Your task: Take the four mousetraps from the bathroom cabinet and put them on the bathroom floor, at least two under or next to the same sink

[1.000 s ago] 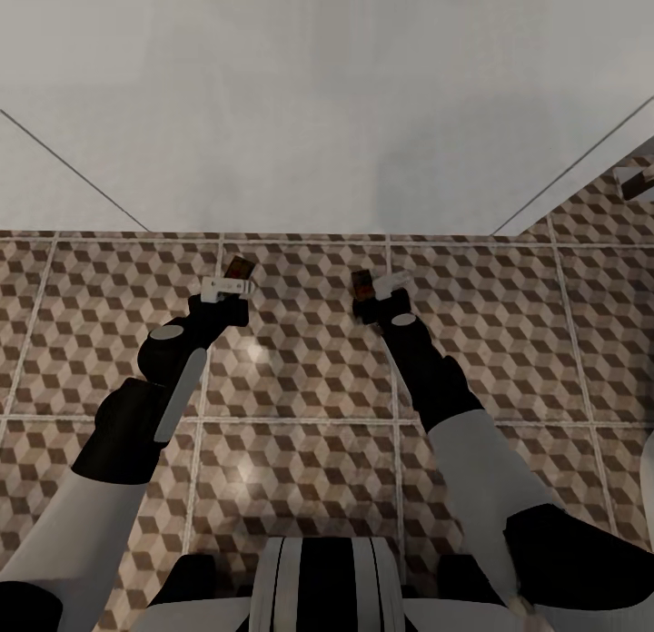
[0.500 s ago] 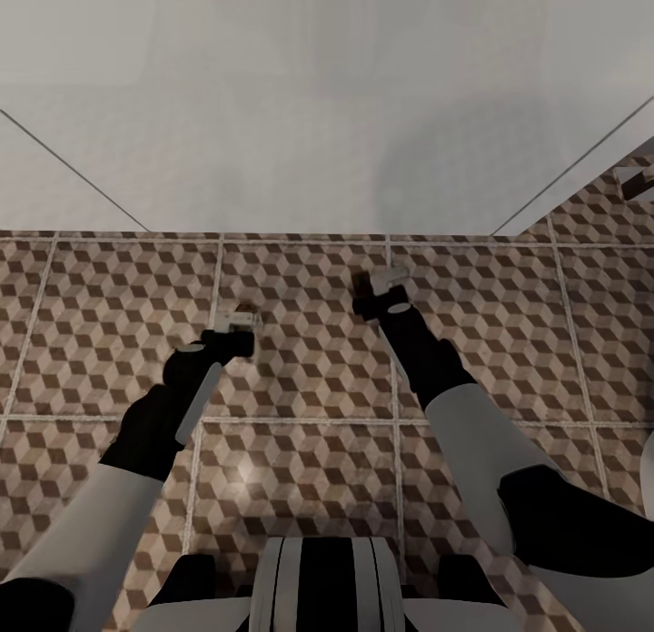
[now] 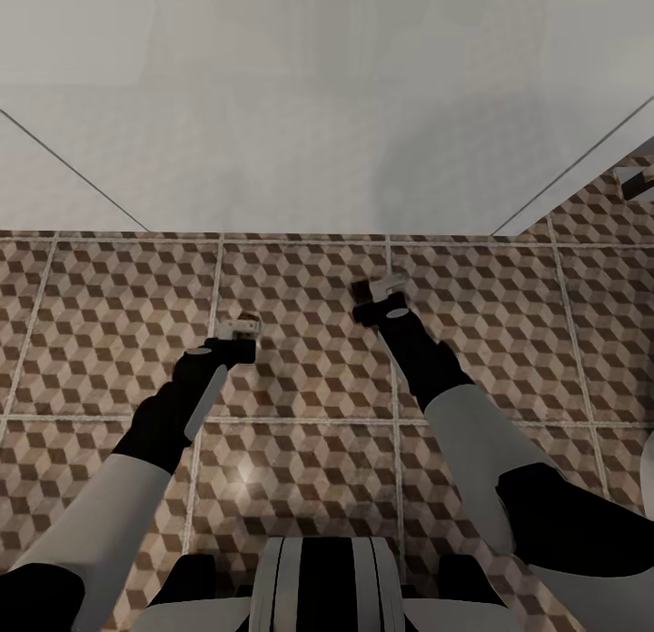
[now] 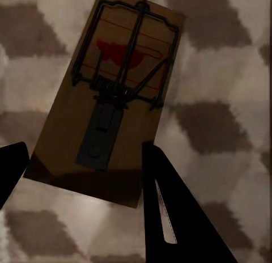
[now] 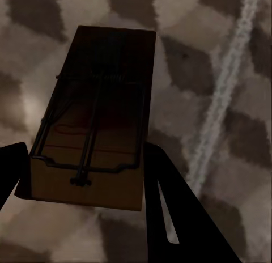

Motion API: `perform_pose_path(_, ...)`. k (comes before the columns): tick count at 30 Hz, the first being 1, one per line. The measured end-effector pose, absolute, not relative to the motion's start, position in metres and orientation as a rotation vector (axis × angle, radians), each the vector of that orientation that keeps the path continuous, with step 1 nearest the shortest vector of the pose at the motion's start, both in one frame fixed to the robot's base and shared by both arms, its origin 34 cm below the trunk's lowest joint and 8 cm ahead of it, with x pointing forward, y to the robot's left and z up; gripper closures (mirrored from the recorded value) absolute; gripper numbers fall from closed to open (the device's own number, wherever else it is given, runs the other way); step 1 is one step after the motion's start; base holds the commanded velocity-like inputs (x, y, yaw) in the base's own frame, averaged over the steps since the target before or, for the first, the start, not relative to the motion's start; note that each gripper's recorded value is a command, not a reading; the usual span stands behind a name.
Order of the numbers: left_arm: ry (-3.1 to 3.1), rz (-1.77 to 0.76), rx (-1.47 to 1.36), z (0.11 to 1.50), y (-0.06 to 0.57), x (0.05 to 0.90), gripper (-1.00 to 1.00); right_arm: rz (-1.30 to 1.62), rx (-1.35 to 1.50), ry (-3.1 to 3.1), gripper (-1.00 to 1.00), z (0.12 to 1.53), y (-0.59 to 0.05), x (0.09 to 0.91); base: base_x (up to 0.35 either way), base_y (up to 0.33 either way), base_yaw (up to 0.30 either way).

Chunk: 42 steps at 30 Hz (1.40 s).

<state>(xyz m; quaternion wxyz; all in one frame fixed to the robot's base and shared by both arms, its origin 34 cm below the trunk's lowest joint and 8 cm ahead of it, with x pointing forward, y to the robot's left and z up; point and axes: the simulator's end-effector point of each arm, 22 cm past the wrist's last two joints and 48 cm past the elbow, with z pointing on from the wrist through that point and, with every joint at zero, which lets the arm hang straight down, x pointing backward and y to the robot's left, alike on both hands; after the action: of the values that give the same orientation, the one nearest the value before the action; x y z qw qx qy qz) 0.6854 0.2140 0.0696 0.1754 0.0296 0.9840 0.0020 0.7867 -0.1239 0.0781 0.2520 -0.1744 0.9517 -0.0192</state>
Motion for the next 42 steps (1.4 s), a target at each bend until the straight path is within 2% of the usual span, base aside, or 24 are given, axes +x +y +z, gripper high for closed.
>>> perform_pose_path(16, 2.702, 0.010, 0.082, 0.095, 0.214, 0.742, 1.00, -0.040, -0.473, 2.555, 1.00, 0.080, -0.121, 0.791, 0.000, 0.000, 0.000)
perform_pose_path(42, 2.602, 0.009, 0.065, 0.108, 0.216, 0.766, 1.00, -0.014, -0.439, 2.403, 1.00, 0.100, -0.112, 0.817, 0.000, 0.000, 0.000)
